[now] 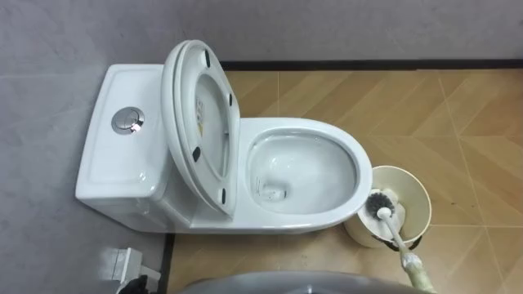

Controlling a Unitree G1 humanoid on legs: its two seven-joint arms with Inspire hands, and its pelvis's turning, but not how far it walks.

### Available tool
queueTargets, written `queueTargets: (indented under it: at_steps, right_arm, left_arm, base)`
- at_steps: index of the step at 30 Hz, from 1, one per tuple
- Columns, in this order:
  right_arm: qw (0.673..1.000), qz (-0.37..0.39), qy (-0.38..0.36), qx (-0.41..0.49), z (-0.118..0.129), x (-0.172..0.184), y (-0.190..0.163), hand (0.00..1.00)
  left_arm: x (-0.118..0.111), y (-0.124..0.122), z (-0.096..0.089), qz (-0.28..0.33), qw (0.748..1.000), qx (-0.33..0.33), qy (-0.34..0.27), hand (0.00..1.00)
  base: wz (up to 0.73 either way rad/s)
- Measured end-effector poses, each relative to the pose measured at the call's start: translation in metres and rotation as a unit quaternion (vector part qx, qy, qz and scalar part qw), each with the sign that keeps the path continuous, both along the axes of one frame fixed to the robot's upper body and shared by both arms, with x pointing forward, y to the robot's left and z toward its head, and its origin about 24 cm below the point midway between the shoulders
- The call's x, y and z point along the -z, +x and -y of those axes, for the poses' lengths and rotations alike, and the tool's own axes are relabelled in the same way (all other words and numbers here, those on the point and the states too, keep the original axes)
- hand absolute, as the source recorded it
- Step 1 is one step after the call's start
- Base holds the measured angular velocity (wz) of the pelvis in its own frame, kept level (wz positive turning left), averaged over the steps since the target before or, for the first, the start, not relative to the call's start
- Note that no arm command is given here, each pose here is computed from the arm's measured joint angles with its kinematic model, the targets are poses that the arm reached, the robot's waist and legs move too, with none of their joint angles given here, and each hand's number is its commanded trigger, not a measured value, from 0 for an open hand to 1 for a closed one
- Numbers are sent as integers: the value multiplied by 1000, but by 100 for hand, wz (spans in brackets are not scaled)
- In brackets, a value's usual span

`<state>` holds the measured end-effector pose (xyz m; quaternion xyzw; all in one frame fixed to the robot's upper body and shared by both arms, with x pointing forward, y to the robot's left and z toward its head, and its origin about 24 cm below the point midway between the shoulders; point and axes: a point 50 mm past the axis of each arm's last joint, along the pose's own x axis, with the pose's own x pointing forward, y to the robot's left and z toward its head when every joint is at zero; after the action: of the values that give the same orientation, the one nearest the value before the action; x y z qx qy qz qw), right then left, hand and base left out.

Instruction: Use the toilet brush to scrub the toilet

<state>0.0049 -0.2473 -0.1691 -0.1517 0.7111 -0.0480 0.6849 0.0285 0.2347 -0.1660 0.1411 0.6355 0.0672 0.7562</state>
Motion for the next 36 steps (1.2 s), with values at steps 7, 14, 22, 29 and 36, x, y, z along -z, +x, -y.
queueTargets:
  at_steps: [7, 14, 22, 29, 36]
  right_arm:
    - [999, 16, -17, -26, 2, -1, 5, 0]
    - [998, 36, -34, -41, 2, -2, 14, 0]
    - [985, 155, -71, -33, 4, -11, 52, 0]
    - [969, 223, -107, -18, 9, -19, 70, 0]
    - [951, 263, -163, 20, 18, -26, 80, 0]
  left_arm:
    - [-1, 2, 0, 7, 1000, 11, 4, 0]
    - [-2, 11, 1, 21, 1000, 22, 6, 0]
    - [-4, 20, 2, 49, 998, 28, 8, 0]
    - [-5, 20, 0, 67, 997, 23, 13, 0]
    - [-8, 24, -4, 87, 995, 34, 28, 0]
  base:
    - [0]
    - [-1]
    - [-2]
    - [-1]
    - [0]
